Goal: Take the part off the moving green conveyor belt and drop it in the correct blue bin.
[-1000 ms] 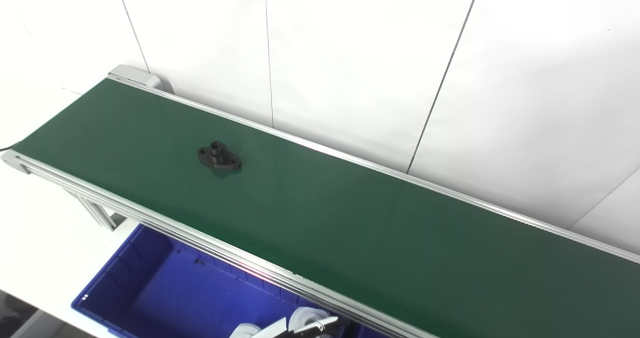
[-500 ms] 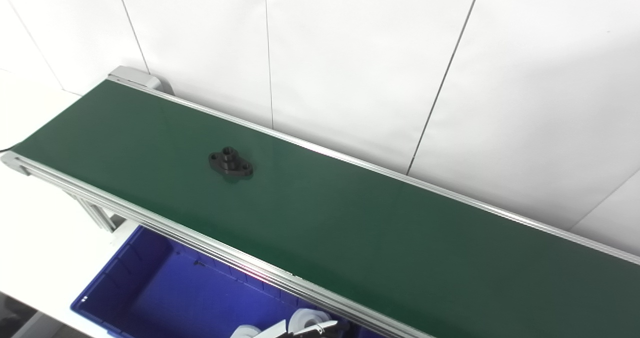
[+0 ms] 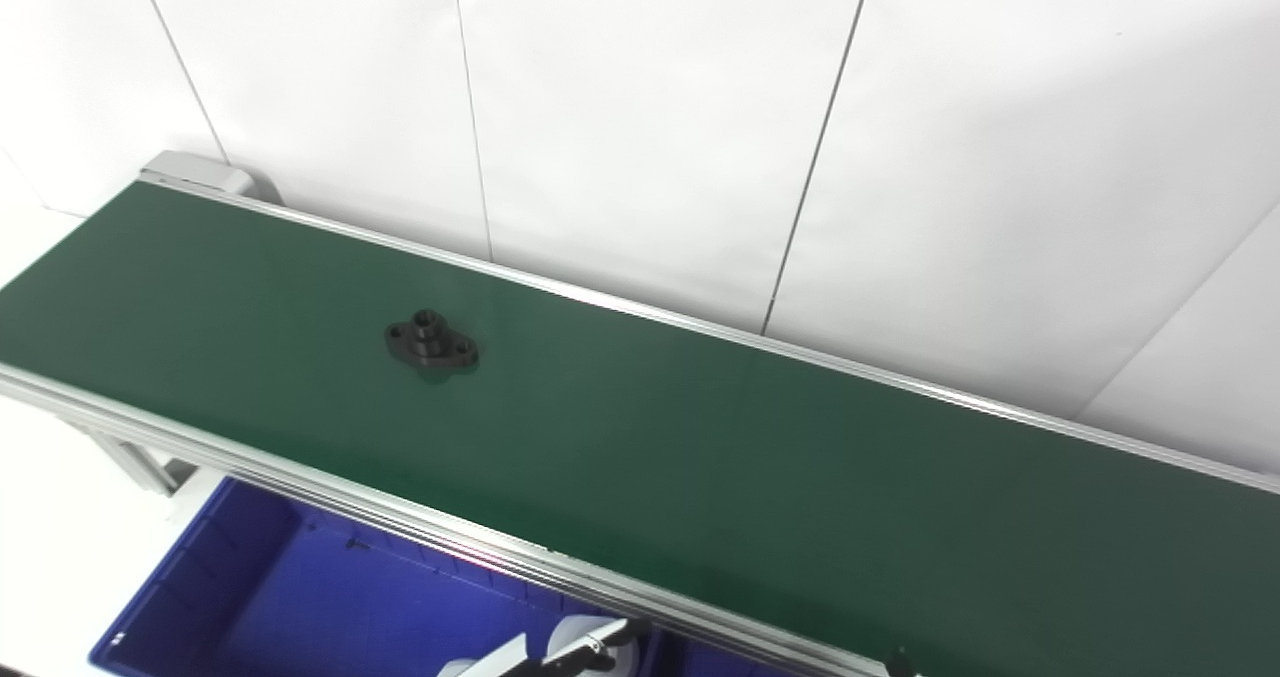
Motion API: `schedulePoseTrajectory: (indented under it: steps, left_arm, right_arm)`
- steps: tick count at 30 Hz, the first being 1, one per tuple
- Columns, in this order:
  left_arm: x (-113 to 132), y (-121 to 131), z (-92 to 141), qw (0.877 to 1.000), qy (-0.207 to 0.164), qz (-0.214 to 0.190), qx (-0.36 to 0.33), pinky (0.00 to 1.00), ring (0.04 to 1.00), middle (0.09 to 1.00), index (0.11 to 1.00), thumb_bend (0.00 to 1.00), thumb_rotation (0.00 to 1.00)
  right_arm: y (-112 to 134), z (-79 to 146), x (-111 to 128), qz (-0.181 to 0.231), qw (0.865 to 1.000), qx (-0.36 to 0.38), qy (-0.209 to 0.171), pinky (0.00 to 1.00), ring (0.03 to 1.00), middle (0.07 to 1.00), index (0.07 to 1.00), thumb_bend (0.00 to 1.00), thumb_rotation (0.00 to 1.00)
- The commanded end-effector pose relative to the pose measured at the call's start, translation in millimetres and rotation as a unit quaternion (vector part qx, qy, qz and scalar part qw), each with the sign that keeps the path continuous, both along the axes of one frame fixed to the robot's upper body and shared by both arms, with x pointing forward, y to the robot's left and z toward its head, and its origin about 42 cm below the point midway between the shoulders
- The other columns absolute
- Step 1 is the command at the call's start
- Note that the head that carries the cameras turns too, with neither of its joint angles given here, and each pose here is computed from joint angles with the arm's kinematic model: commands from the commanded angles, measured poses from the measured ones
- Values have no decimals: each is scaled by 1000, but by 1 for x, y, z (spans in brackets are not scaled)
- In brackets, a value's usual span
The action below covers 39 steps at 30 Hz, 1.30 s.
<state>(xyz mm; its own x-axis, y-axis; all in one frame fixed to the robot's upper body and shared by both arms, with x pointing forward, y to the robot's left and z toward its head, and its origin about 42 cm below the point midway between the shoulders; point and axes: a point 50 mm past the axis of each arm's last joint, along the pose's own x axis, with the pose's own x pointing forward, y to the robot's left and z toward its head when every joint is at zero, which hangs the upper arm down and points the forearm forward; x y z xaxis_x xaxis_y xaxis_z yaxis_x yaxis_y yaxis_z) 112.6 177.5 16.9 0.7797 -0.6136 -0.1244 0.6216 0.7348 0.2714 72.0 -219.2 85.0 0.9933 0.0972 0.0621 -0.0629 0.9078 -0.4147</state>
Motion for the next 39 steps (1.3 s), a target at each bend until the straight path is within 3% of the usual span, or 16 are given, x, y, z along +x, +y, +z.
schedulePoseTrajectory:
  steps: [1,9,20,29,39]
  left_arm:
    - [2,-1,11,1000,-25,-1,-19,931,1000,1000,994,916,408]
    - [6,5,14,999,-27,-4,-24,934,1000,1000,1000,918,404]
    - [7,23,22,999,-22,-1,-32,984,1000,1000,1000,915,417]
    - [8,46,29,999,-21,-3,-27,1000,1000,1000,1000,897,441]
    - [11,63,30,999,-10,-11,-36,984,1000,1000,1000,897,418]
  right_arm:
    - [0,18,3,-11,999,9,-50,776,900,952,1000,865,535]
    - [-2,42,32,-29,995,8,-100,765,882,940,969,933,538]
    - [10,76,72,-19,991,8,-134,801,895,927,956,846,543]
    - [30,98,112,-9,990,-9,-139,806,863,883,932,803,496]
    - [48,100,145,-13,991,-29,-128,738,818,856,915,818,498]
